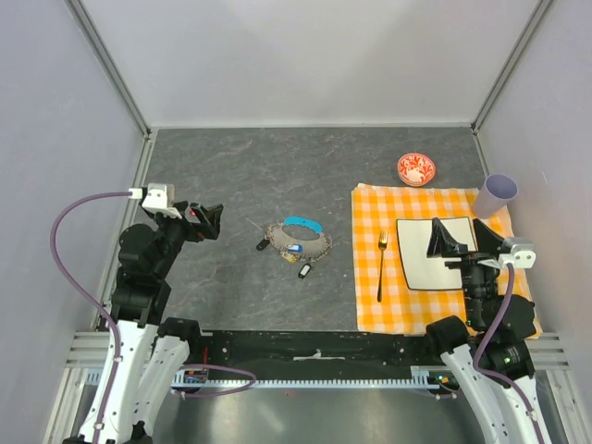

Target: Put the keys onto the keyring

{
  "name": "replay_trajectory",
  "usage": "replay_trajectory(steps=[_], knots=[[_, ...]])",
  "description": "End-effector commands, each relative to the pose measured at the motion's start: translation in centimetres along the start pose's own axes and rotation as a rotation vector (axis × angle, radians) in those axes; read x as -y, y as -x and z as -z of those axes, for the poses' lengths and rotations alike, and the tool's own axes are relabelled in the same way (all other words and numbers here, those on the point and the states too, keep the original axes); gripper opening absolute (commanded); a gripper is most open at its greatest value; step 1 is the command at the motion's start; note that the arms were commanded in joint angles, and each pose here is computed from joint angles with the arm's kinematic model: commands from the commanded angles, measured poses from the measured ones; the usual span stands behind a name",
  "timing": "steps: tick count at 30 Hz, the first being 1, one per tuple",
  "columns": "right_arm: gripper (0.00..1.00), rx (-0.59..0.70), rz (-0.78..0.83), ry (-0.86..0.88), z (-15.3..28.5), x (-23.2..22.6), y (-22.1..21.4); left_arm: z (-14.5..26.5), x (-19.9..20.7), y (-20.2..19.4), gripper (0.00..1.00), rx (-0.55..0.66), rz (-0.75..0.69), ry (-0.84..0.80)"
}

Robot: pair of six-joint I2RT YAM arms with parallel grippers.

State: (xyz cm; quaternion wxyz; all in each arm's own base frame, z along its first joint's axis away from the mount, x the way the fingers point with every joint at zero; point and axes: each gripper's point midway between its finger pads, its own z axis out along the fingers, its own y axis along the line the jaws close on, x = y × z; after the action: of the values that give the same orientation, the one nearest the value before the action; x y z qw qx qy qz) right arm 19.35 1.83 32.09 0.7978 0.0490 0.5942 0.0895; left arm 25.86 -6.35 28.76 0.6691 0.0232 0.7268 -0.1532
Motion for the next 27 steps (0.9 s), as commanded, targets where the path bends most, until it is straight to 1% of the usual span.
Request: replay_trajectory(steps=[1,7,11,16,20,25,27], knots=[[0.98,0.045,-0.021,0.012,0.2,-0.2,1.3,-0.1,-0.5,0.8,1.0,0.025,0.015,0.027],[0.98,0.025,-0.037,0.04,0.4,-0.8,1.0,-0.7,-2.2,-0.1,0.99,-0.005,0.001,0.114],[0.98,0.013,-0.039,0.041,0.4,-0.8,0.6,-1.8,-3.6,-1.8,0.99,-0.093,-0.003,0.181],[0.98,0.0,-0.05,0.071,0.5,-1.4,0.3,-3.3,-5.9,-5.5,0.99,-0.267,0.015,0.295],[0.98,-0.011,-0.06,0.096,0.6,-2.0,0.1,-4.0,-7.0,-7.7,0.99,-0.355,0.031,0.342],[0.98,-0.028,-0.071,0.136,0.8,-2.7,-0.1,-4.4,-9.5,-10.1,0.95,-0.452,0.048,0.421],[0.98,-0.031,-0.073,0.142,0.8,-2.9,-0.1,-4.6,-10.2,-11.6,0.92,-0.515,0.045,0.44]])
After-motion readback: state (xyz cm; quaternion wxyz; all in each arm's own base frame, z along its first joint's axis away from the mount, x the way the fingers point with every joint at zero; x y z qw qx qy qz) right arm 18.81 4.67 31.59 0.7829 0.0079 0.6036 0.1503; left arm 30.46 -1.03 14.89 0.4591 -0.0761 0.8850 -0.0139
